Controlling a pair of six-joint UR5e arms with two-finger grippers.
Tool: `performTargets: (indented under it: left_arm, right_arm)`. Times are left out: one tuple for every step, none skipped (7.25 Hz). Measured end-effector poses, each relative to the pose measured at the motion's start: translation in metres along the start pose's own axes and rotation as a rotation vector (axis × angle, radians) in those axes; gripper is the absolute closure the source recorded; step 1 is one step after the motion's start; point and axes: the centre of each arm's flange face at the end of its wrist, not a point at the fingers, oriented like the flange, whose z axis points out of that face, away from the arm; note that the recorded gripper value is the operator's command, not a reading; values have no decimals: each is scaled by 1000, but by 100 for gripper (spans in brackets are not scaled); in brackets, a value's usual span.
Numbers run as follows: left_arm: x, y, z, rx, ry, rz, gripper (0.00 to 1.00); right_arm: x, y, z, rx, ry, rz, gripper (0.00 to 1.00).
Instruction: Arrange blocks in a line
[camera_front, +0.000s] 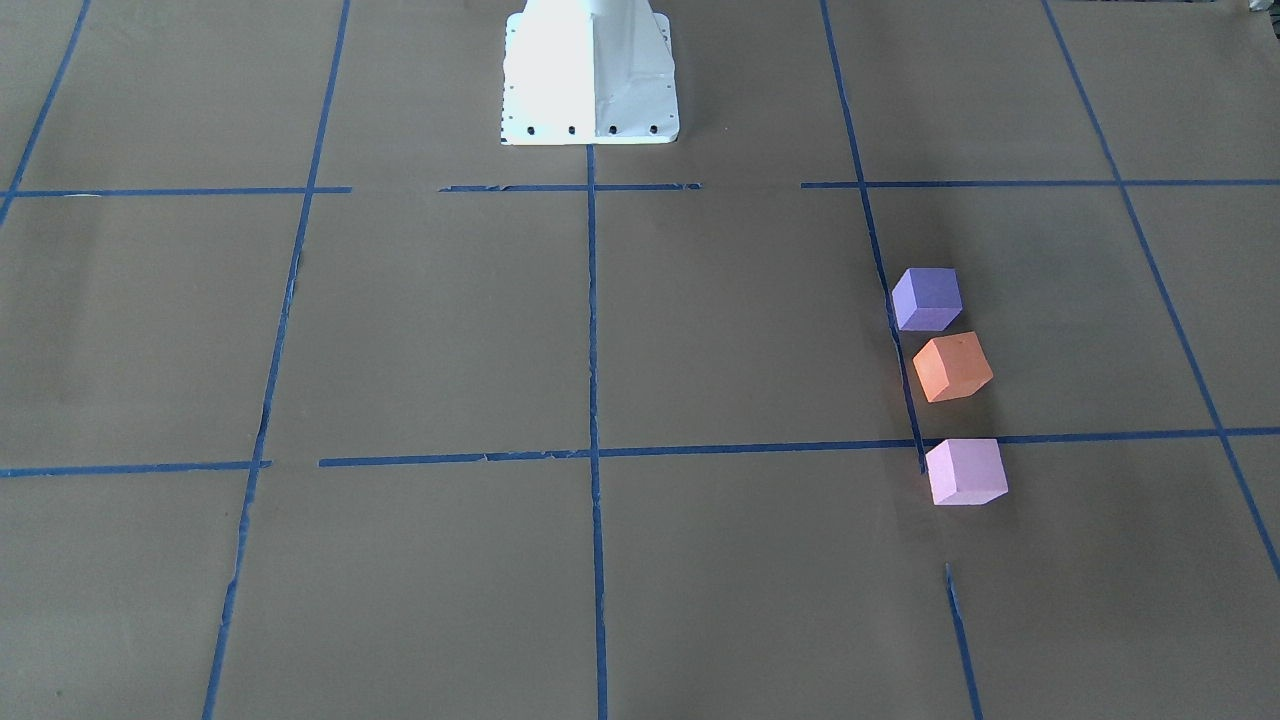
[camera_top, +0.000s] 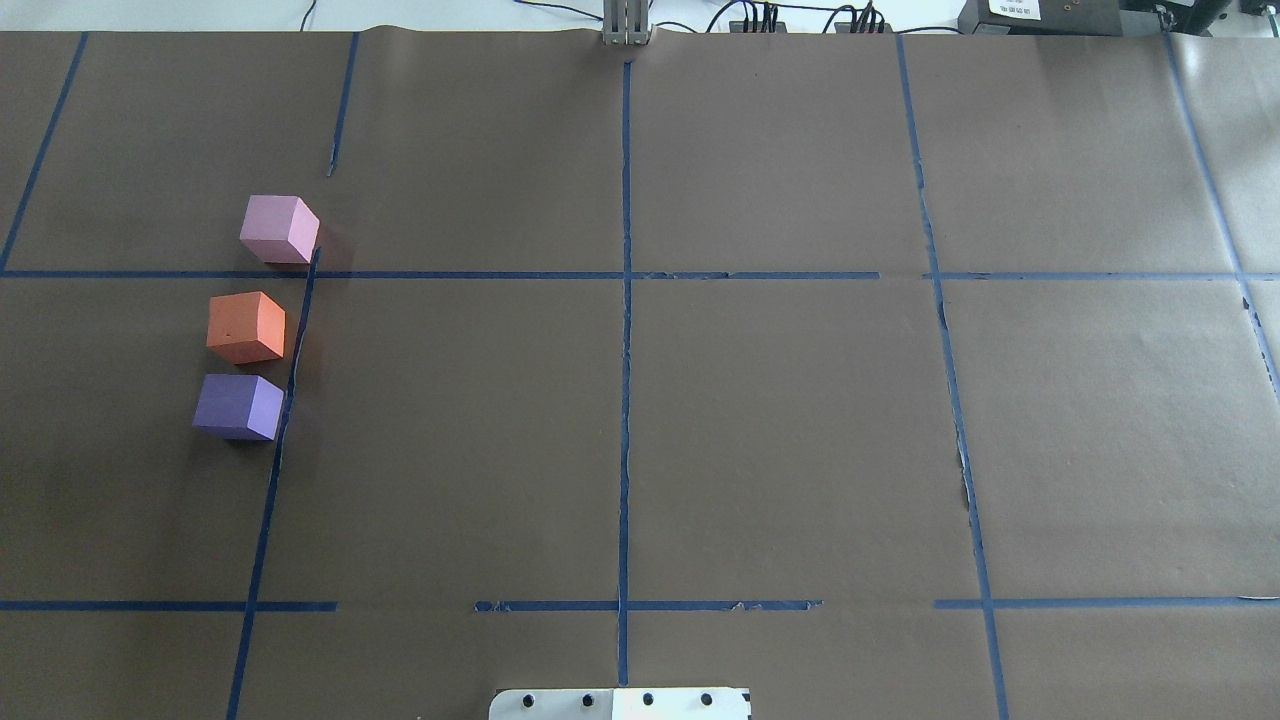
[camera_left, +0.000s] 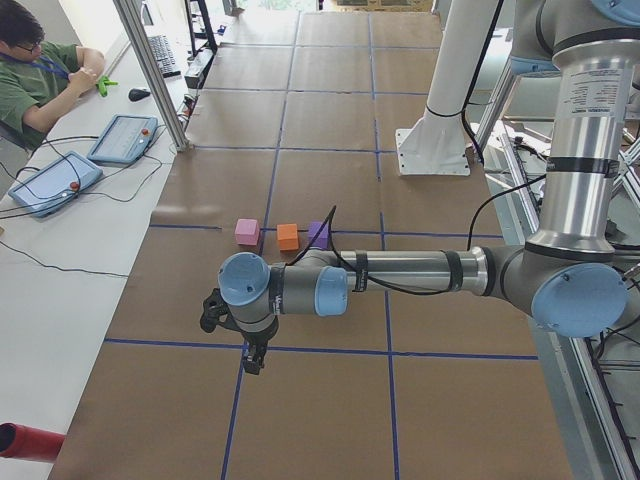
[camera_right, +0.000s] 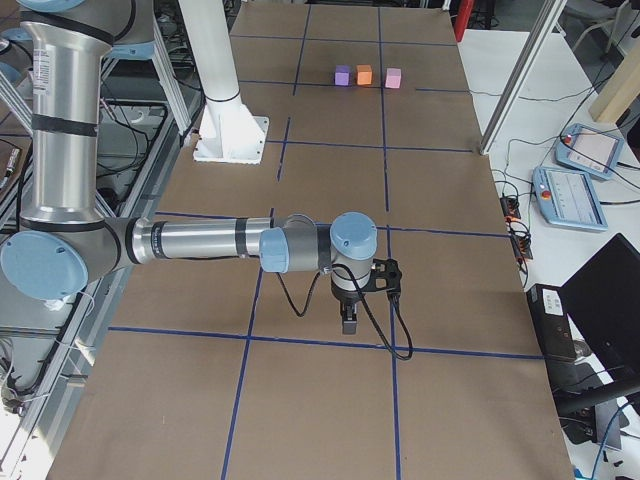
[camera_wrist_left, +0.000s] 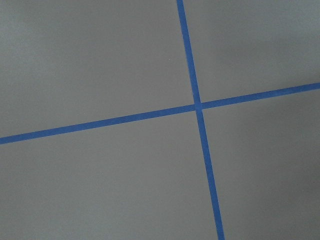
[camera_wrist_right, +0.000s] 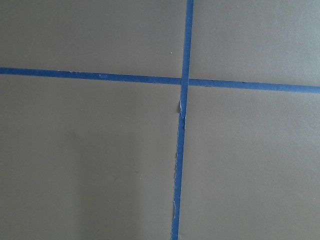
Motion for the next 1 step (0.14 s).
performTargets:
  left_arm:
    - [0,0,0,0,0,0,0]
  right_arm:
    - [0,0,0,0,0,0,0]
